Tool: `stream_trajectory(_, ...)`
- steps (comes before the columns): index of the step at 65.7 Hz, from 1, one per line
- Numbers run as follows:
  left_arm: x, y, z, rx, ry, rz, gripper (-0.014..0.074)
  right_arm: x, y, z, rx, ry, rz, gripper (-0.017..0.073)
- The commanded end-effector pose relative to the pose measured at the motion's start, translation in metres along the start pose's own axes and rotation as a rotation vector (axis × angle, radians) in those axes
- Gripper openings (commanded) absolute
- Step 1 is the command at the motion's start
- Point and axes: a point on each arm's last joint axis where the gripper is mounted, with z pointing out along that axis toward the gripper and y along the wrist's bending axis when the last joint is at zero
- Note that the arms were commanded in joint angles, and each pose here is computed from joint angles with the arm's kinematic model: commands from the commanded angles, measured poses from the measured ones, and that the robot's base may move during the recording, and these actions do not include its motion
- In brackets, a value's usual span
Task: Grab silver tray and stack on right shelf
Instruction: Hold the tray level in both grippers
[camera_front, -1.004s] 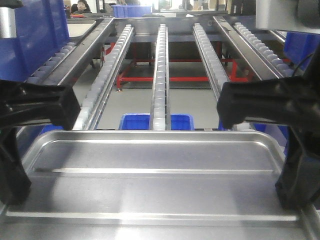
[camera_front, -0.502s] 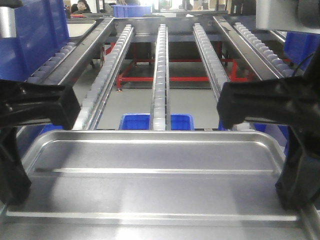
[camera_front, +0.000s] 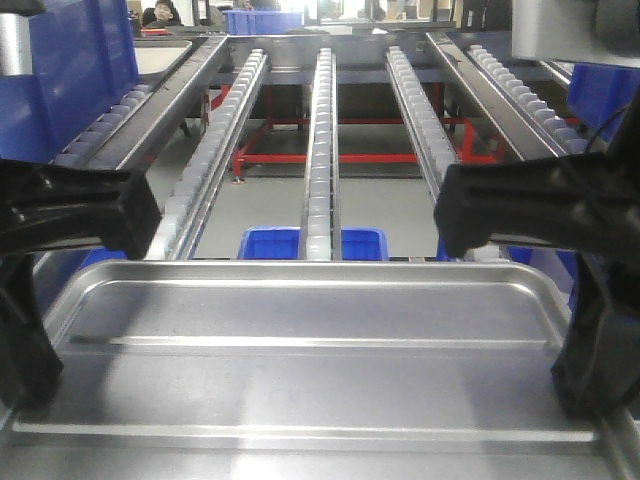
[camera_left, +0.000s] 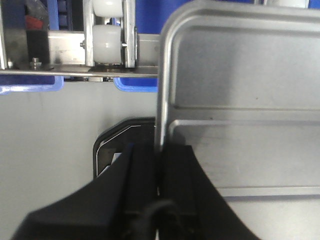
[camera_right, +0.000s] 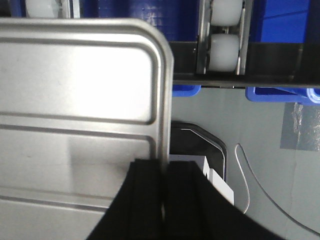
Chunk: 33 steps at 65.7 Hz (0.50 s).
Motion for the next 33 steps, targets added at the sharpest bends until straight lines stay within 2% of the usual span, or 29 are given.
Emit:
stream_trajectory(1, -0.0051, -0.0048, -0.0127, 0.049, -0.051, 0.009, -0.0100, -0.0067, 0.0044, -0.0113, -0.049, -0.057, -0.022, 0.0077)
stream_trajectory(33, -0.0051, -0.0048, -0.0127, 0.049, -0.051, 0.009, -0.0100, -0.0067, 0.0044, -0.0113, -0.049, -0.057, -0.022, 0.0077)
